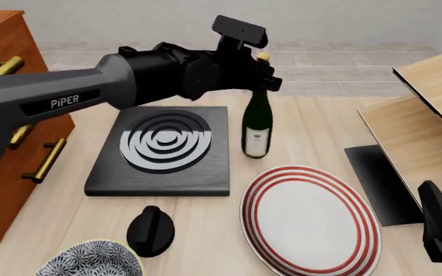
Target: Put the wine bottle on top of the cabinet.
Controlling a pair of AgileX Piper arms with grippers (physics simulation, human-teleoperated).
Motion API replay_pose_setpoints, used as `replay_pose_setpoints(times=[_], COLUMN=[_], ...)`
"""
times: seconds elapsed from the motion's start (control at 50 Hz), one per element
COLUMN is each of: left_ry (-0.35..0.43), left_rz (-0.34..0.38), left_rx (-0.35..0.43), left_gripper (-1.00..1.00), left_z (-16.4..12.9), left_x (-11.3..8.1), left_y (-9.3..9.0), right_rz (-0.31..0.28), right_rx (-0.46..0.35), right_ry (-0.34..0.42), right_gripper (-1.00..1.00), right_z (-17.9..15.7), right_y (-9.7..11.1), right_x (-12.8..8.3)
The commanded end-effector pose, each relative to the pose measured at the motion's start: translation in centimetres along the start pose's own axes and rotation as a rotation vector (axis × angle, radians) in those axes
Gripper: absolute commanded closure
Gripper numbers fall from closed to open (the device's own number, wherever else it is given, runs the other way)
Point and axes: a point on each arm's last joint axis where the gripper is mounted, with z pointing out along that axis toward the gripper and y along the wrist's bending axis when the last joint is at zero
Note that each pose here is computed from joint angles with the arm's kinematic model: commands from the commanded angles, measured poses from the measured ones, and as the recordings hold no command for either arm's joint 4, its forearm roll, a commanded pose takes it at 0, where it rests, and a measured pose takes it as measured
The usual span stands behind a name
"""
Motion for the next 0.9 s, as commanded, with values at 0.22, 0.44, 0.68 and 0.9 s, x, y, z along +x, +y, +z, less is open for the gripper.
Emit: replay_pose_setpoints(times=[0.22,0.44,0.68,0.9], left_ry=[-0.084,-0.108,-0.145,-0.173], left_rz=[0.034,0.044,0.036,0.052], left_rx=[0.042,0.059,0.068,0.078], left_gripper=[1.0,1.0,1.0,1.0], left_z=[-3.9,-6.0,-8.3,-10.4], left_x=[-3.0,-3.6,-3.7,-4.2], left_y=[-2.0,-2.7,-2.9,-3.2], right_rz=[0.0,0.0,0.0,0.0], right_rx=[0.0,0.0,0.0,0.0], right_ry=[0.0,0.0,0.0,0.0], right_gripper=[-1.0,-1.0,-1.0,-1.0], right_z=[0.0,0.0,0.0,0.0], right_y=[0.0,0.0,0.0,0.0], right_x=[0.0,0.0,0.0,0.0])
